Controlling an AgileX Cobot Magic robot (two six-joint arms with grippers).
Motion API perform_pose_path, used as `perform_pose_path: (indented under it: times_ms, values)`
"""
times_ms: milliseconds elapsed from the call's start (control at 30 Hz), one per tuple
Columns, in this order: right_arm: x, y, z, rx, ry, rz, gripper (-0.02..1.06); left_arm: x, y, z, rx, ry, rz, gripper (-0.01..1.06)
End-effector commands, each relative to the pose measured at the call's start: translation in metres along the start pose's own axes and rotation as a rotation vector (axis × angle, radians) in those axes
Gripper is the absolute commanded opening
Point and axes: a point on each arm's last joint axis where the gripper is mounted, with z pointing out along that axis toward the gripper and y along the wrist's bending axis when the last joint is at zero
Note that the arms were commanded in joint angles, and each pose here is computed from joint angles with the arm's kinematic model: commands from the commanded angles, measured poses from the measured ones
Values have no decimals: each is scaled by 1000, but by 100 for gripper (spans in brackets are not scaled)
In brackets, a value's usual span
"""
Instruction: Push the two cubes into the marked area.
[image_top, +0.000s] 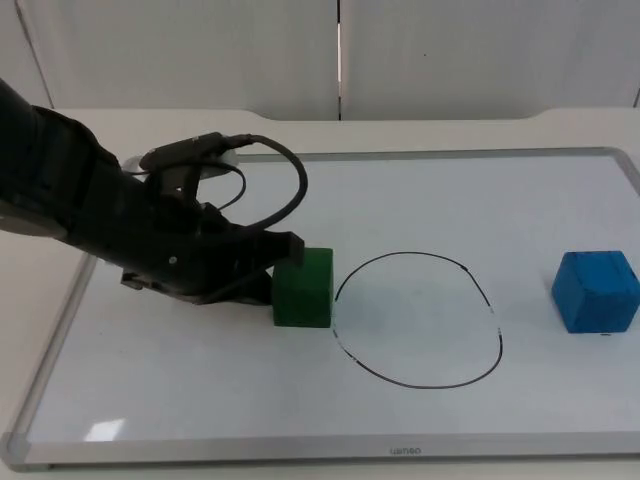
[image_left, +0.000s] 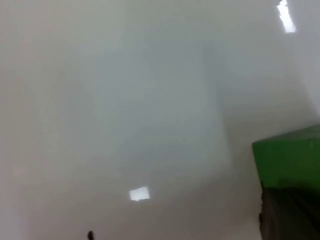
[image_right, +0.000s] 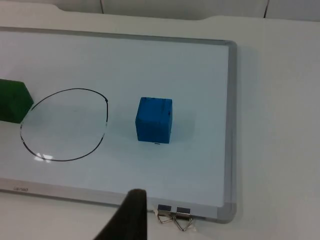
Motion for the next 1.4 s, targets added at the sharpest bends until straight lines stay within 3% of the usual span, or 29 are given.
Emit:
perform_pose_path:
  times_ms: [0,1367]
  values:
    - [1,0,1,1,-5,-3,105,-2,-5,0,35,-7,-12,0]
    - [1,0,1,1,-5,-3,105,-7,-30,7,61,-14,36,0]
